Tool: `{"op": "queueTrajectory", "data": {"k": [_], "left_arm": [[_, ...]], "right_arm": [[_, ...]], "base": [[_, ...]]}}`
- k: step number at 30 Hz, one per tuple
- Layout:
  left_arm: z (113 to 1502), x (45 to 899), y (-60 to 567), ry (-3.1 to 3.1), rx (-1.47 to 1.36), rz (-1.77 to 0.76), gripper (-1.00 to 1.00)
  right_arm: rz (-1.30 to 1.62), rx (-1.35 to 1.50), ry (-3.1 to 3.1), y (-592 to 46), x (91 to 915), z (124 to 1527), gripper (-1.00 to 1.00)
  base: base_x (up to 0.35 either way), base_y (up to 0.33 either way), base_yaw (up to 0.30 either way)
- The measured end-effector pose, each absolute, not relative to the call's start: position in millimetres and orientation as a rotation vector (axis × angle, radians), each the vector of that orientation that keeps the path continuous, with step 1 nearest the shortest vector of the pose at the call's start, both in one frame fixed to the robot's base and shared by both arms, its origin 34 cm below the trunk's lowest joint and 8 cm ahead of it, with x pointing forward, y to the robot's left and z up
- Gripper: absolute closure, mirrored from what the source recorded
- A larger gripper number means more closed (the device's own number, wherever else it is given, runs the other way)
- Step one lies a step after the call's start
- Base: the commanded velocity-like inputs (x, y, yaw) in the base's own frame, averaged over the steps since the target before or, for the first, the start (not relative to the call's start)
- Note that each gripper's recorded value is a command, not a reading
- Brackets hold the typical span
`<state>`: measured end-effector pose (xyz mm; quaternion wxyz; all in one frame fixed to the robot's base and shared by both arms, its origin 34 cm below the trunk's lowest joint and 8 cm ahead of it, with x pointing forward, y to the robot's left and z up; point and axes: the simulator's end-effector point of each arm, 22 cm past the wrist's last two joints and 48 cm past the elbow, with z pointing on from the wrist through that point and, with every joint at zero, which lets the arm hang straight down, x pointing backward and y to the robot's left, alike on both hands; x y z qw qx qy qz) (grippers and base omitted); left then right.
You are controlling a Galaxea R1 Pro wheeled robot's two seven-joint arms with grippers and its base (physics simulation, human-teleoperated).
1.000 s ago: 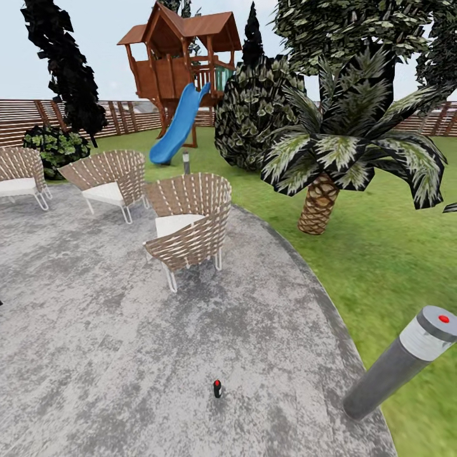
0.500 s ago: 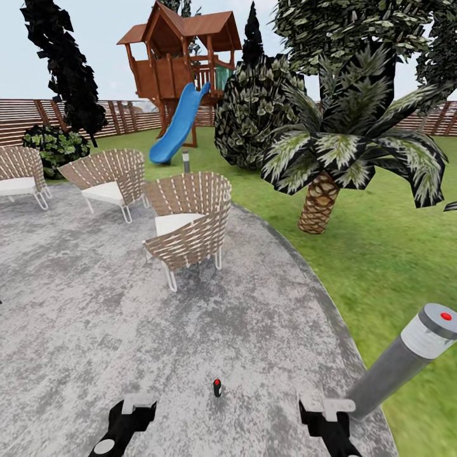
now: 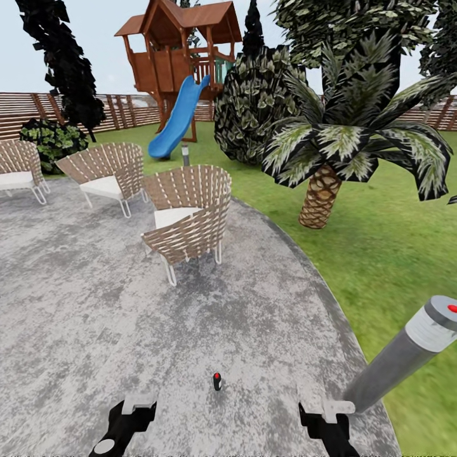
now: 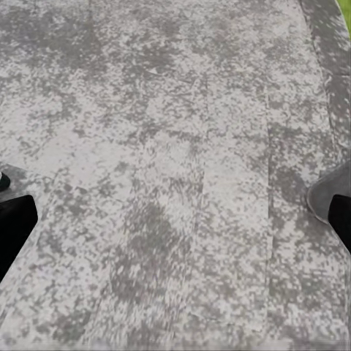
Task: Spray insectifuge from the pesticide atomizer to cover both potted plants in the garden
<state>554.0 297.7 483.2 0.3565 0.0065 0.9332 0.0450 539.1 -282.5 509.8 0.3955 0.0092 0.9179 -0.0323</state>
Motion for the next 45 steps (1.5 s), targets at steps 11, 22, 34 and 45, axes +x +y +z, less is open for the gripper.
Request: {"op": "queueTrajectory", "data": {"k": [11,22,34,45], "left_arm": [[458,550,295,2.420,0.021,0.112,-1.00],[437,561,296,2.432,0.017,0.113,-1.00],[409,555,297,2.443,0.020,0.117,-1.00],[386,551,297,2.444,0.020,0.118,-1.00]], "right_arm": [[-0.083,0.024,2.406,-282,509,464,-1.00],[-0.081,0.022,2.421,-281,502,437,-1.00],[-0.080,0.020,2.433,-281,495,410,-1.00],[-0.081,0.020,2.431,-281,492,388,-1.00]], "base": [[0.000,0.000,-0.059],[0.000,0.000,-0.200],[0.000,0.000,-0.134],[0.000,0.000,-0.006]]}}
